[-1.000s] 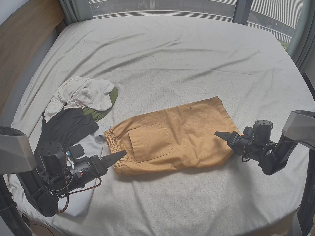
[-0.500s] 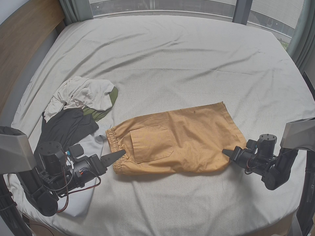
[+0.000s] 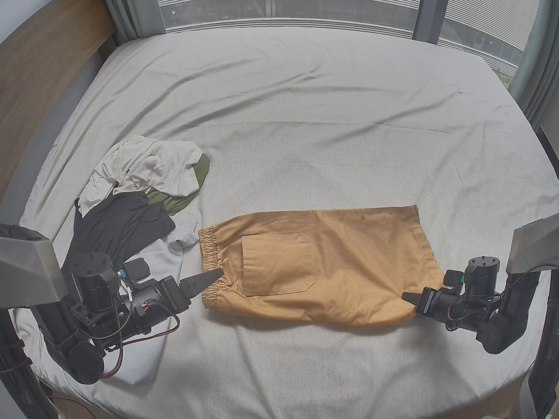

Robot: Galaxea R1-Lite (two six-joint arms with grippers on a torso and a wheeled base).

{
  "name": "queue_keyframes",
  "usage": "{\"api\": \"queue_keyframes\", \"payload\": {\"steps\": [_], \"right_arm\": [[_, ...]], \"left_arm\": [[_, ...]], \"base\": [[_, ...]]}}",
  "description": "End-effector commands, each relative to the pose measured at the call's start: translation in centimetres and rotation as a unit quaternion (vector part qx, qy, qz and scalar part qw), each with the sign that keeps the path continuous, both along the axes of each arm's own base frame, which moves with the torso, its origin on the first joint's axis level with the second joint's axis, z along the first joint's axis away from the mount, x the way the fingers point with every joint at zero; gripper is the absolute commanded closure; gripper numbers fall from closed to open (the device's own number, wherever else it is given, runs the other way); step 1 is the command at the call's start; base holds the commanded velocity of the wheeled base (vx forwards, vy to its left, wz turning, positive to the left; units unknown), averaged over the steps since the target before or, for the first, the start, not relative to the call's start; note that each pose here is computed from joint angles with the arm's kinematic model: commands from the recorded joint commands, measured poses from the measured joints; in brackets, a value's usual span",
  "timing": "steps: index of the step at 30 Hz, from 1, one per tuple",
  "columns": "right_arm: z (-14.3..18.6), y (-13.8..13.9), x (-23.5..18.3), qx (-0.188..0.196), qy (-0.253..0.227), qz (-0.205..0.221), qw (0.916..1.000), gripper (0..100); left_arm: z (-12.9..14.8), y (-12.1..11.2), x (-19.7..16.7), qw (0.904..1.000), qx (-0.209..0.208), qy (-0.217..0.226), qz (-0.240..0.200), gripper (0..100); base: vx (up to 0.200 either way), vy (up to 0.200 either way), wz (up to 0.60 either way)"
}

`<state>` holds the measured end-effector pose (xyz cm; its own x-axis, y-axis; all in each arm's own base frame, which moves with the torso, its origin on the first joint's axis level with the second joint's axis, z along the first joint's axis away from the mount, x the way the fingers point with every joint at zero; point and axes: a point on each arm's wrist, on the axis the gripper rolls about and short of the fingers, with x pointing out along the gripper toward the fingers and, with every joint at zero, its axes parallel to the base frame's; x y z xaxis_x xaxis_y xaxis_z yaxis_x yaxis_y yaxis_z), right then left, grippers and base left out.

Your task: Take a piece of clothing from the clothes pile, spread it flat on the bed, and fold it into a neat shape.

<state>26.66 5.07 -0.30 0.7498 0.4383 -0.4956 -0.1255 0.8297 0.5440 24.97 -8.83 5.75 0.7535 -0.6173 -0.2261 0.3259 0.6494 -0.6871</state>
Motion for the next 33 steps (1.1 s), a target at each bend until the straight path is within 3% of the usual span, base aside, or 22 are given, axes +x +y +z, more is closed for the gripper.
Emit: {"api": "queue_keyframes", "payload": {"steps": [1,7,12,25,26,30,33], "right_arm": [[0.7,-0.2,-1.6,-0.011,0.003,0.008,0.9999,100],[0.3,-0.8,-3.9,-0.037,0.023,0.019,0.9989,100],[0.5,-1.3,-4.9,-0.037,0.01,0.013,0.9992,100],[-0.2,-1.8,-5.3,-0.039,0.034,0.003,0.9986,100],[-0.3,-1.8,-5.4,-0.04,0.038,0.003,0.9985,0],[-0.4,-1.9,-5.1,-0.049,0.036,-0.017,0.998,0],[-0.2,-3.0,-5.2,-0.075,0.034,-0.075,0.9938,0]], "left_arm": [[-0.6,0.0,0.1,0.9999,0.003,0.011,0.0,0],[-1.0,0.0,0.2,0.9998,0.006,0.017,0.0,0],[-1.4,-0.1,0.3,0.9997,0.008,0.023,-0.001,0],[-1.7,-0.2,0.3,0.9995,0.009,0.03,-0.002,0],[-1.7,-0.2,0.3,0.9995,0.009,0.03,-0.002,0],[-1.6,-0.2,0.3,0.9995,0.009,0.029,-0.002,0],[-1.5,-0.1,0.3,0.9996,0.008,0.027,-0.002,0]], "base": [[0.0,0.0,0.0],[0.0,0.0,0.0],[0.0,0.0,0.0],[0.0,0.0,0.0],[0.0,0.0,0.0],[0.0,0.0,0.0],[0.0,0.0,0.0]]}}
